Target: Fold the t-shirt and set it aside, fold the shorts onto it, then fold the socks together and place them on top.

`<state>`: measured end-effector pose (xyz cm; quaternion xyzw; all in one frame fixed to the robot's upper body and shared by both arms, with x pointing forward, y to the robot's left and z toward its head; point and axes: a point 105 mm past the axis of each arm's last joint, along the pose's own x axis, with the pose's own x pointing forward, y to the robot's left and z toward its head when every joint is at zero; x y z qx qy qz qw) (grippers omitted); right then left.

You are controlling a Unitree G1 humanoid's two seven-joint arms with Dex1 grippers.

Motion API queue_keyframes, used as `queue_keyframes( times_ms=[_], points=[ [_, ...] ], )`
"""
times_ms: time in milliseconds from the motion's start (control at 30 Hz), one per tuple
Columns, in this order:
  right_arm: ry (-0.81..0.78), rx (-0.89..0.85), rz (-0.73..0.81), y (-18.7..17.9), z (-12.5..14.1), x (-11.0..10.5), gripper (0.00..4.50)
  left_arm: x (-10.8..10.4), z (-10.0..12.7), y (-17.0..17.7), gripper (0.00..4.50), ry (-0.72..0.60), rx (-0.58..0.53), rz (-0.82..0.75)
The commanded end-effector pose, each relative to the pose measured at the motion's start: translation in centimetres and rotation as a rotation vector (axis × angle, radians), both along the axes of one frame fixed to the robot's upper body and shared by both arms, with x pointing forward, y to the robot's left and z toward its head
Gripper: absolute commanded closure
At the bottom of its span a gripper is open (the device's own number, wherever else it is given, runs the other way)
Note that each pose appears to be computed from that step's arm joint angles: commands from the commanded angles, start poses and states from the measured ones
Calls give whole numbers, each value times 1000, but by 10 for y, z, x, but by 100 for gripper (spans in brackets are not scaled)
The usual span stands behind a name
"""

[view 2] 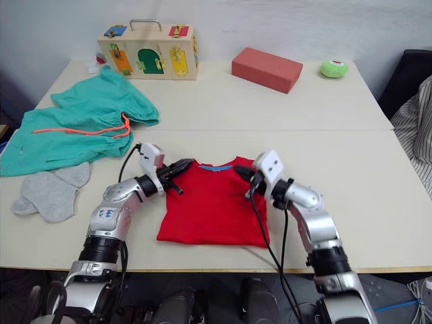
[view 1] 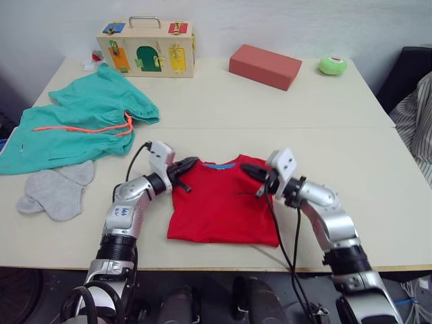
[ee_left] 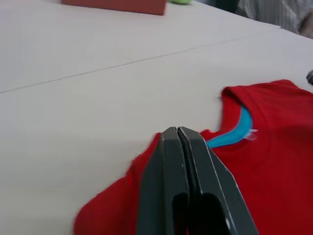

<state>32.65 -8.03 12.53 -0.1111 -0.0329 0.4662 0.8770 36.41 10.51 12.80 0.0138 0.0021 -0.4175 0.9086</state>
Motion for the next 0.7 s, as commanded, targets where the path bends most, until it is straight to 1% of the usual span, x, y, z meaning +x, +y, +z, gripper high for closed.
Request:
queue_keyframes(
  times_ms=[33,100,233,300,400,500,600,700],
  points=[
    [-5,19,50,9,2,-21,450,-36,5,-18,448,-69,61,-202],
    [9,-6,48,7,-8,-28,450,-48,-4,-17,448,-60,104,-235],
    [44,-41,-30,-19,-33,-33,450,-73,-34,-3,448,3,149,-237],
    [44,-57,-54,-29,-38,-33,450,-79,-40,2,448,10,165,-230],
    [64,-26,-181,-67,-44,-27,450,-86,-52,23,448,40,153,-158],
    [43,-3,-256,-91,-36,-25,450,-84,-45,42,448,42,72,-60],
    [57,117,-290,-106,-19,-32,450,-93,-43,54,448,45,79,-66],
    [131,236,-271,-118,-5,-50,450,-102,-33,60,448,21,63,-86]
  ],
)
